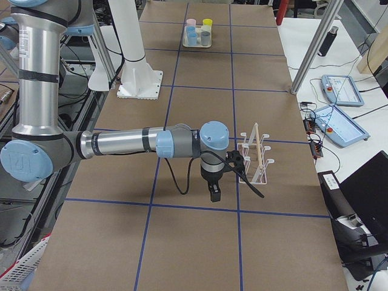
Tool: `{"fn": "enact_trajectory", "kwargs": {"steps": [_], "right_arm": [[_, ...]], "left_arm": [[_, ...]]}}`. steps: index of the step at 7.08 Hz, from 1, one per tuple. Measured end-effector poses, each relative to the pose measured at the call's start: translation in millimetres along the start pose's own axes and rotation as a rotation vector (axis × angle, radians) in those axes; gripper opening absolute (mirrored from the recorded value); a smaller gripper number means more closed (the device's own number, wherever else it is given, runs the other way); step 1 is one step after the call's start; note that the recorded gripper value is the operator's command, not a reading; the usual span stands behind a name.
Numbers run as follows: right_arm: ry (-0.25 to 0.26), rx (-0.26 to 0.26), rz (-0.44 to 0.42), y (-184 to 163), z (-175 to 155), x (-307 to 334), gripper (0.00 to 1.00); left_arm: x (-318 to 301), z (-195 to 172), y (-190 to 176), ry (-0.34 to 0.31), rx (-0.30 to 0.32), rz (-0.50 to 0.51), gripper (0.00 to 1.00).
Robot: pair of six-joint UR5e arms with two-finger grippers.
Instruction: Transfer IKEA cup to right arm and place on rack
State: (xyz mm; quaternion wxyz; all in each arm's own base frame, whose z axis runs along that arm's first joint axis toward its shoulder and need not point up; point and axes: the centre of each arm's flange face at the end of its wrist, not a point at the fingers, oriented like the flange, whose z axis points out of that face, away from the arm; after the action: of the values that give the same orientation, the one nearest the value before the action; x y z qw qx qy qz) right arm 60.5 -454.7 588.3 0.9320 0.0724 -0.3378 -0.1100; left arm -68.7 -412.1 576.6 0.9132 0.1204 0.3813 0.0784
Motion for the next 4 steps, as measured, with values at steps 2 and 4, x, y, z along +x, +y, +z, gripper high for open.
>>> {"fn": "enact_trajectory", "kwargs": {"steps": [2, 4], "right_arm": [[0.013, 0.066, -0.017, -19, -31, -22, 1.0], [0.015, 0.124, -0.01, -23, -52, -39, 1.0]], "left_arm": [[6, -9, -18, -0.006, 0.047, 0.031, 1.0], [6, -11, -27, -0.003, 0.075, 0.021, 1.0]]}}
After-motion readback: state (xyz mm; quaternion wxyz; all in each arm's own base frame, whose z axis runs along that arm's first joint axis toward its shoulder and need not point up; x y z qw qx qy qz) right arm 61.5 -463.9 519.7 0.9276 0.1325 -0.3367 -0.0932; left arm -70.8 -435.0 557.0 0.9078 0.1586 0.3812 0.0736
